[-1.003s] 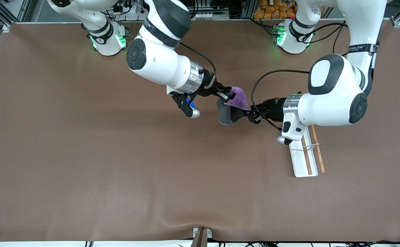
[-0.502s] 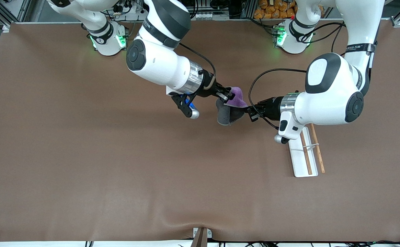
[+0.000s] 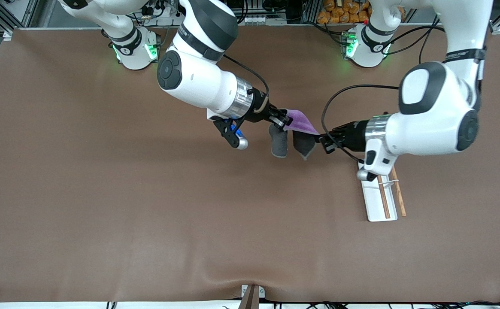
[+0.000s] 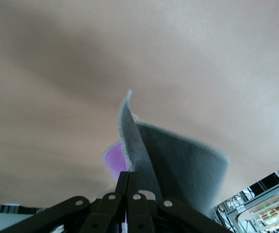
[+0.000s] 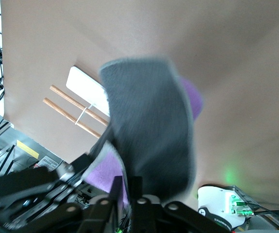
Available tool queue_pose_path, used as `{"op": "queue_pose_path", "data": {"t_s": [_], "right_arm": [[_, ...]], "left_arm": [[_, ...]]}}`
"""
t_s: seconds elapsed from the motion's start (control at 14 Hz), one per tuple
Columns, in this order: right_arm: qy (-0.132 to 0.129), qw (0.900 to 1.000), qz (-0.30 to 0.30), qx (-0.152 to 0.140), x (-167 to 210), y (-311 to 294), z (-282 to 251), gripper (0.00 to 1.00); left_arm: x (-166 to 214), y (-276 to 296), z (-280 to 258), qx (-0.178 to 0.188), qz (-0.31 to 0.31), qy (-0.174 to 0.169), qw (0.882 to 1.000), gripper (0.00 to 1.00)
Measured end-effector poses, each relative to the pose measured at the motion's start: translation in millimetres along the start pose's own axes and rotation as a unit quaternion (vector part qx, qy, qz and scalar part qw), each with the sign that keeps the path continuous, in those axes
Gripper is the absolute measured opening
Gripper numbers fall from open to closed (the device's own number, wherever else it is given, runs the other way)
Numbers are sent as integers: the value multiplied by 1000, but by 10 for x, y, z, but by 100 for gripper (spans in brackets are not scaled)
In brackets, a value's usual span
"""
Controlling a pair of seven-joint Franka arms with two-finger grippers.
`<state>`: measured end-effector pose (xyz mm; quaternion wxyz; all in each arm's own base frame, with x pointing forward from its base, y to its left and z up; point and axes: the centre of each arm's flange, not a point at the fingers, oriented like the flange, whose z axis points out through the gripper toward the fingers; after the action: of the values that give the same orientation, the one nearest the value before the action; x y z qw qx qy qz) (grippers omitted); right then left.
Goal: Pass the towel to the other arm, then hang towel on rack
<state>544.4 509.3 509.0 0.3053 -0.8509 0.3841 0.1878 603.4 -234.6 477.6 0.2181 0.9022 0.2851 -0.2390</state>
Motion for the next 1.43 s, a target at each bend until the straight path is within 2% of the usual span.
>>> {"op": "queue_pose_path", "data": {"t_s": [0.36,0.57,0.79,1.0,1.22,1.43], "right_arm": [[39,999,-27,-15,43,13,-11,72],[51,997,-29,-43,130,65,-14,100],[75,995,-25,-69,381,108,-119,100],[103,990,-23,-98,620,169,-219,100],[115,984,-31,-132,904,248,-366,100],[107,979,-52,-166,1292,351,-655,100]], "left_arm": [[0,-252,-404,64,59,43,995,2],[31,-414,-617,99,133,72,984,2],[134,-574,-789,137,230,89,959,2],[177,-601,-830,166,289,99,938,2],[248,-564,-826,163,304,114,932,2],[430,-519,-734,154,304,127,932,2]]}}
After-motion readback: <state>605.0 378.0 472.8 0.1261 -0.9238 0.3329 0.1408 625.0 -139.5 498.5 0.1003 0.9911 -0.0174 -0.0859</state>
